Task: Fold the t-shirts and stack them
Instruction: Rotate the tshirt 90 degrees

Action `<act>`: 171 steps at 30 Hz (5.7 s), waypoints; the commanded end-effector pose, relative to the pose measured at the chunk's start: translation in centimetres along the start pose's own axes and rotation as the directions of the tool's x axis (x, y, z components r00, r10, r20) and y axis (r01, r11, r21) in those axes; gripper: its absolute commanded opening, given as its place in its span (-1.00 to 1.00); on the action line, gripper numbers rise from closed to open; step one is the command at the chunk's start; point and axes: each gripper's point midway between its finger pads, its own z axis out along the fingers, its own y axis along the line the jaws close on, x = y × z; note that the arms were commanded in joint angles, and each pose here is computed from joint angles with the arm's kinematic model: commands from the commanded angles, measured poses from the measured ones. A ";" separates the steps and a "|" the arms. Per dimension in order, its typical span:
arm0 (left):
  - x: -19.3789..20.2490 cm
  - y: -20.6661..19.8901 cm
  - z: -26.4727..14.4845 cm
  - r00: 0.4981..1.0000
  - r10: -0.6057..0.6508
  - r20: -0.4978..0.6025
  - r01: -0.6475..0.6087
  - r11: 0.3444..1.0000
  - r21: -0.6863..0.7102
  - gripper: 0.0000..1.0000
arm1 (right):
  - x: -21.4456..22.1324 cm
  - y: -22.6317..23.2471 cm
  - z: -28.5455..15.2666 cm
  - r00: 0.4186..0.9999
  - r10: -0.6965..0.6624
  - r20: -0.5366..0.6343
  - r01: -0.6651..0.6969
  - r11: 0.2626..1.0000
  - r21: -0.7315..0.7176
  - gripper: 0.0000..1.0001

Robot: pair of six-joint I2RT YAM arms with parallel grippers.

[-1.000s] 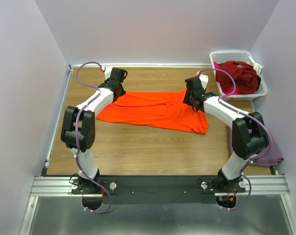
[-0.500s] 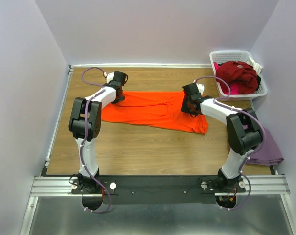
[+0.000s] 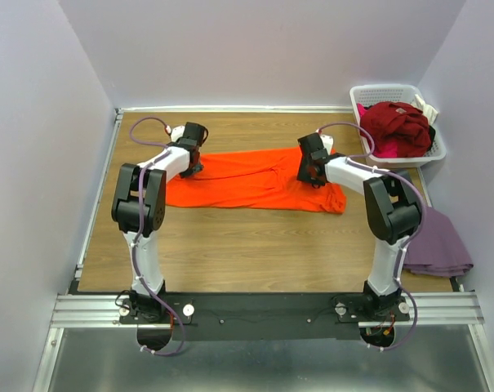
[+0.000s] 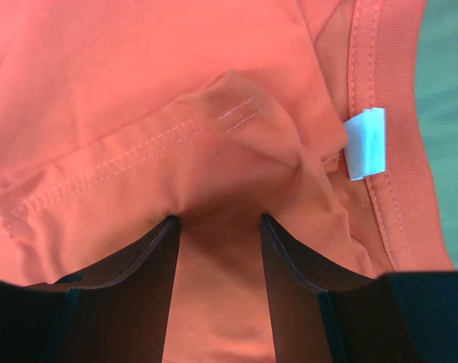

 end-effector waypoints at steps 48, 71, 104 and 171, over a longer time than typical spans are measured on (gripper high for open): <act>-5.0 8.6 -11.8 0.961 -0.204 0.188 0.197 0.979 0.055 -0.19 | 7.3 33.6 -12.7 0.833 -0.477 0.279 0.538 0.583 -0.609 0.18; -5.8 13.4 -8.7 0.917 -0.374 0.142 0.373 0.927 0.034 -0.23 | 17.6 30.6 -8.4 0.765 -0.634 0.114 0.548 0.549 -0.631 0.17; -1.7 -16.3 -12.8 0.978 0.131 0.160 -0.198 0.826 0.528 -0.29 | 12.1 5.3 -24.6 0.960 -0.240 0.144 0.278 0.876 -0.394 0.15; -3.6 -22.1 -0.6 0.990 0.125 0.068 -0.142 0.861 0.488 -0.24 | 8.1 -0.2 -19.6 0.967 -0.027 0.255 0.038 0.999 -0.036 0.21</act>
